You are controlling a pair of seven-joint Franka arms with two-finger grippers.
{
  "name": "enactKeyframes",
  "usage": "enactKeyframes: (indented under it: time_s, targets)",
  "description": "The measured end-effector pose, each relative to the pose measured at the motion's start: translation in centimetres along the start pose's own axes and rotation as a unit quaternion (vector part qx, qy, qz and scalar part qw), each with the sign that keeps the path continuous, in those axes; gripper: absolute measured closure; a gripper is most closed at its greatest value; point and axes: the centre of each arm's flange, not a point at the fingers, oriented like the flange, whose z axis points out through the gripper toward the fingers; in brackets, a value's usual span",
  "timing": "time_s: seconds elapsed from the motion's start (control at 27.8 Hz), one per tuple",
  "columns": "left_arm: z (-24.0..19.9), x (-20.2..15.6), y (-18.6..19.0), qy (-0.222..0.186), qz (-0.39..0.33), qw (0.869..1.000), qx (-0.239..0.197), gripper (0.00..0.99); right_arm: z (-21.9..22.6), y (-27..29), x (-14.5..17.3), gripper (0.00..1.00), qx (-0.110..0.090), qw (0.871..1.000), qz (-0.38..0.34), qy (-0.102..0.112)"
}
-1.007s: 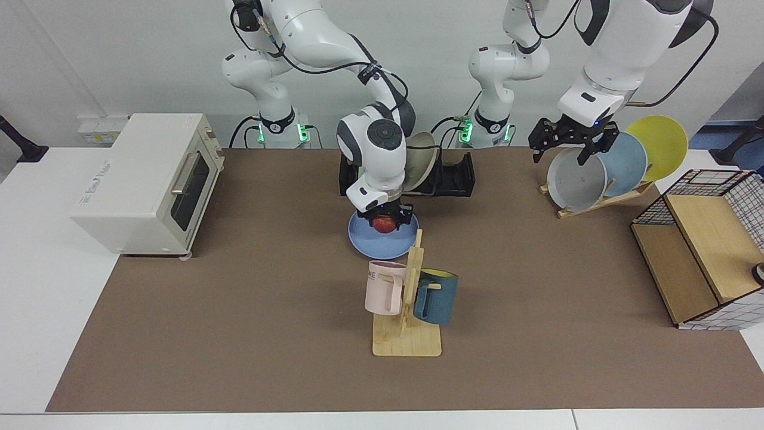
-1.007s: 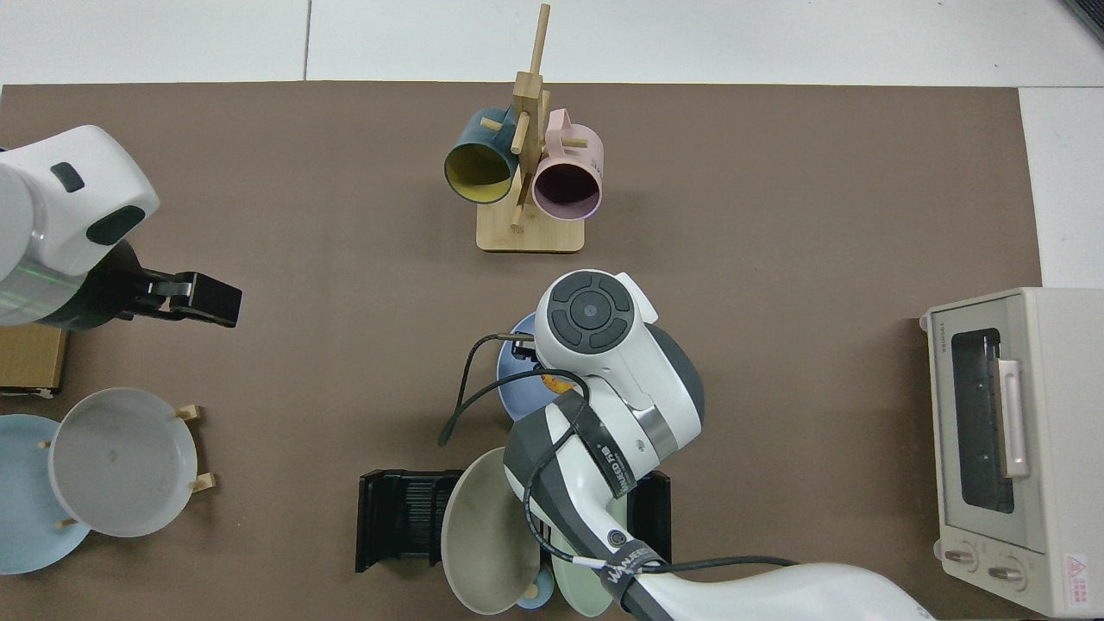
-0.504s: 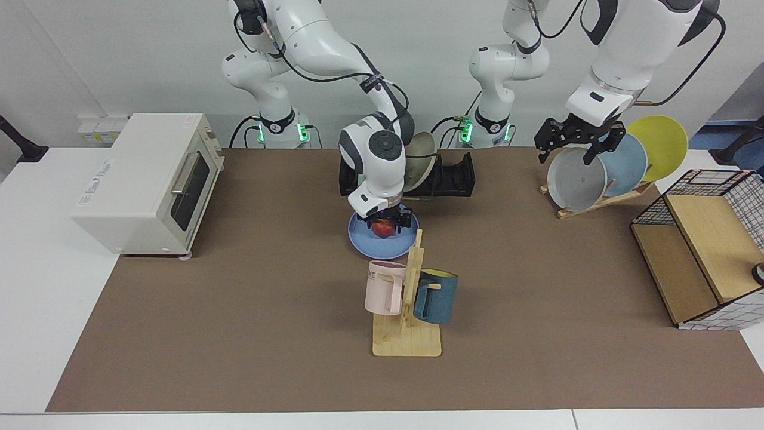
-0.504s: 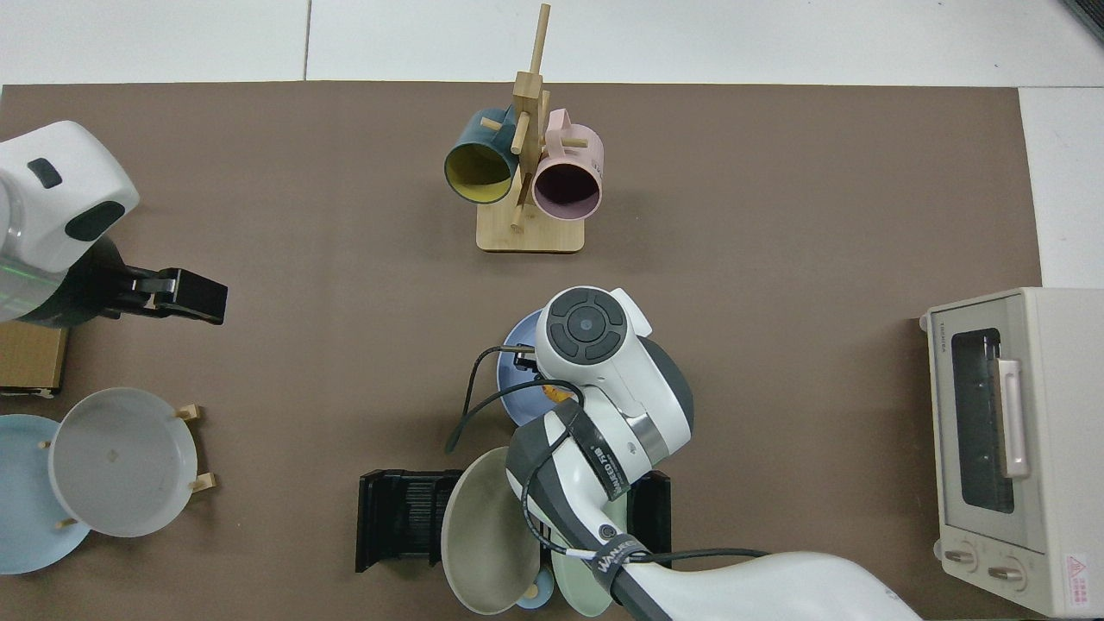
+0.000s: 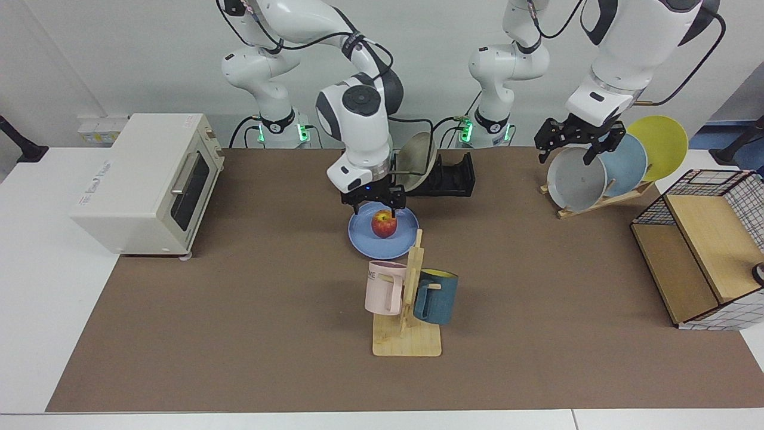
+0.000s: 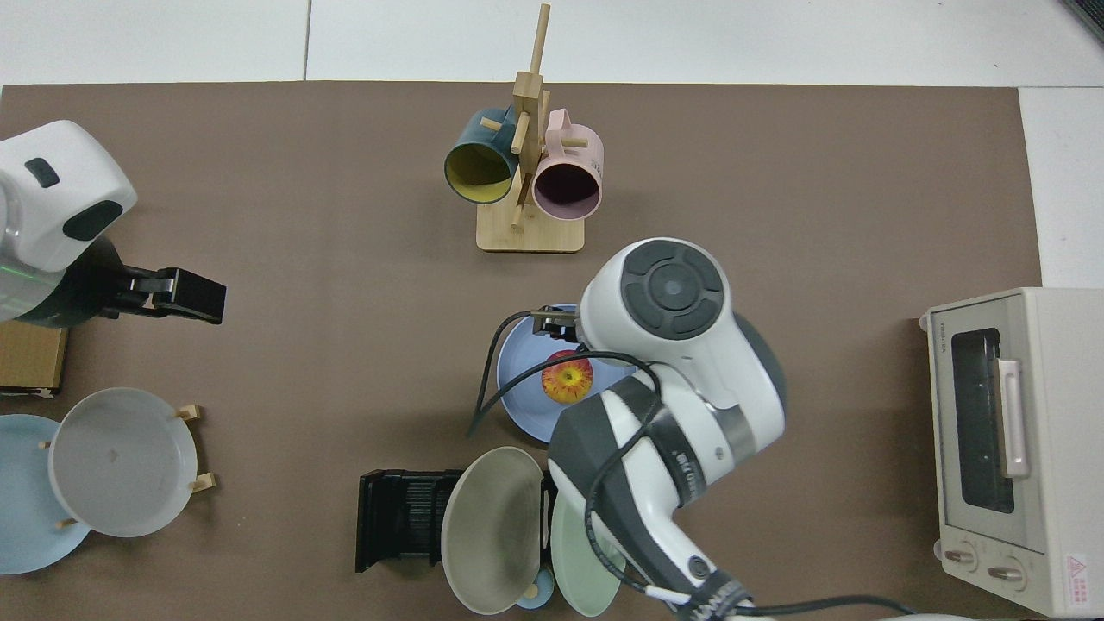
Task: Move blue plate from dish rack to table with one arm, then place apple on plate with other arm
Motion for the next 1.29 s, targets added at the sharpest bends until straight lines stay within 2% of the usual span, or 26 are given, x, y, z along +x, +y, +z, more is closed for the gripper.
enactKeyframes:
  time_s: [0.32,0.5,0.65,0.9,1.12,1.29]
  targets:
    - [0.0,0.0,0.0,0.000,0.000,1.000,0.000,0.000,-5.4,10.4,5.9,0.00,0.010,0.998,-0.058,0.029]
    - [0.0,0.0,0.0,0.000,0.000,1.000,0.000,0.000,-6.6,17.4,9.0,0.00,0.004,0.994,-0.101,0.040]
    - [0.0,0.0,0.0,0.000,0.000,1.000,0.000,0.000,-7.6,22.9,10.4,0.00,-0.010,0.989,-0.139,0.048]
    - [0.0,0.0,0.0,0.000,0.000,1.000,0.000,0.000,-10.1,29.2,10.3,0.00,-0.020,0.987,-0.155,0.043]
    - [0.0,0.0,0.0,0.000,0.000,1.000,0.000,0.000,-13.3,29.8,8.5,0.00,-0.018,0.988,-0.154,0.024]
    - [0.0,0.0,0.0,0.001,0.000,1.000,0.000,0.000,-15.1,29.7,7.5,0.00,-0.018,0.987,-0.156,0.024]
